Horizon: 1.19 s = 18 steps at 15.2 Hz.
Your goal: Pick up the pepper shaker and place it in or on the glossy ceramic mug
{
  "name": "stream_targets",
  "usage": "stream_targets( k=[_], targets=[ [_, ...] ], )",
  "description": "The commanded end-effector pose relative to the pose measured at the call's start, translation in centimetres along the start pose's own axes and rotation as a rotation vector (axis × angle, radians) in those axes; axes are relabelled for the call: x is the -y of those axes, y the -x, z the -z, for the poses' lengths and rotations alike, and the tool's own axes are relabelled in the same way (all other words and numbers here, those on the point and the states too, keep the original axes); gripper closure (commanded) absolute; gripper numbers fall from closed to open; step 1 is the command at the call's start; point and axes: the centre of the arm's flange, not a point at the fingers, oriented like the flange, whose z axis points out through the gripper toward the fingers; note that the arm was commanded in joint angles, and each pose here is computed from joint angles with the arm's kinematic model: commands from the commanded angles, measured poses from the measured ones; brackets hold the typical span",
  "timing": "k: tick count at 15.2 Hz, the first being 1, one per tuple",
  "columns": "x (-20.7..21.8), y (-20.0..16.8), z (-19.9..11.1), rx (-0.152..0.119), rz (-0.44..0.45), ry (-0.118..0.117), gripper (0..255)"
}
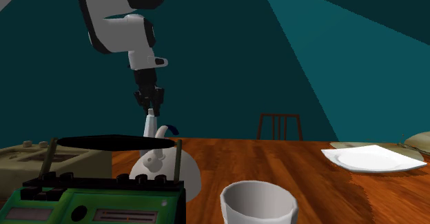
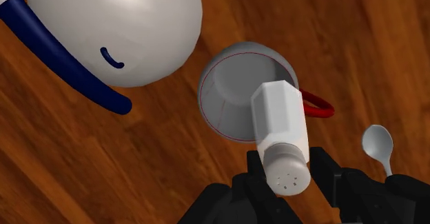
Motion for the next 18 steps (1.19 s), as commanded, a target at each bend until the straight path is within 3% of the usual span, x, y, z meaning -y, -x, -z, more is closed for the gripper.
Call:
stream_targets(
  k=[1, 7, 8, 13, 17, 18],
  targets=[
    [0.0, 0.1, -0.4, 0.003, 0.0, 0.002, 255],
    [0.0, 0.1, -0.4, 0.003, 0.0, 0.002, 255],
    [0.0, 0.1, -0.4, 0.003, 0.001, 0.002, 0],
    [0.0, 0.1, -0.4, 0.003, 0.0, 0.002, 0],
    [0.0, 0.1, 4.6, 0.003, 0.0, 0.002, 0],
    [0.0, 0.1, 4.6, 0.003, 0.0, 0.002, 0]
  ],
)
